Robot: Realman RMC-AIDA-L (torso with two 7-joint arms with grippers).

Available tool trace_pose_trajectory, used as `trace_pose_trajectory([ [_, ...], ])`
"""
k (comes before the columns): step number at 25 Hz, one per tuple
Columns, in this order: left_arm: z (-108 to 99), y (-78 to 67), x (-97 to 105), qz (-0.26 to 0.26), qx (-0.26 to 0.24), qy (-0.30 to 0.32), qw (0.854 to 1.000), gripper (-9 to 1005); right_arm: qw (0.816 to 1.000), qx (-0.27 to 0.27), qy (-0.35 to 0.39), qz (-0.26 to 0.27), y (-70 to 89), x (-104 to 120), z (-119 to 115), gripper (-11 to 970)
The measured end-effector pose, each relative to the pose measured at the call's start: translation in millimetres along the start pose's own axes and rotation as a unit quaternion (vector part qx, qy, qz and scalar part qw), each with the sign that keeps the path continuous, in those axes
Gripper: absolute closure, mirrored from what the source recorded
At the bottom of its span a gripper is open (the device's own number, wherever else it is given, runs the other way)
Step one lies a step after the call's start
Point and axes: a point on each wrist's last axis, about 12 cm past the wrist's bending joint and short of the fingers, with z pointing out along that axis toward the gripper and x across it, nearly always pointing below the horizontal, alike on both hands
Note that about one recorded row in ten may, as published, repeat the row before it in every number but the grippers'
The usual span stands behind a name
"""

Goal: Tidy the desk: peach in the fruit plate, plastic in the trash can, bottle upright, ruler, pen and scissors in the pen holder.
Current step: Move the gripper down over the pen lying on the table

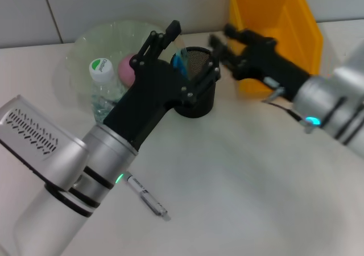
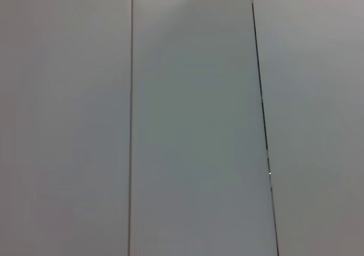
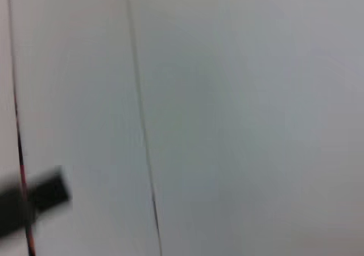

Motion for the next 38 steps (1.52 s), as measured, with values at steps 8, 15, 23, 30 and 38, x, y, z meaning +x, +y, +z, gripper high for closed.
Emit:
trace_pose_trajectory([
  [8, -14.0, 5.2, 2.6, 0.006, -0.01, 0.013, 1.0, 212, 0.997, -0.033, -0.025, 0.071, -19.9, -19.3, -50.7, 457],
  [15, -49.5, 24.6, 0.0, -0.018, 0.029, 0.04, 0.999, 212, 0.99, -0.111, 0.051, 0.073, -23.9, -27.3, -85.4, 198],
  [23, -78.8, 59.0, -10.5, -0.116, 0.098, 0.12, 0.981, 212, 0.953, -0.207, 0.198, 0.097, -38.7, -43.4, -106.0, 132],
  [30, -81.3, 84.3, -28.3, -0.219, 0.145, 0.233, 0.937, 212, 0.948, -0.208, 0.223, 0.086, -45.6, -50.5, -105.9, 132],
  [38, -65.2, 96.1, -60.3, -0.255, 0.207, 0.367, 0.87, 212, 0.946, -0.21, 0.235, 0.074, -48.0, -52.7, -102.4, 133],
])
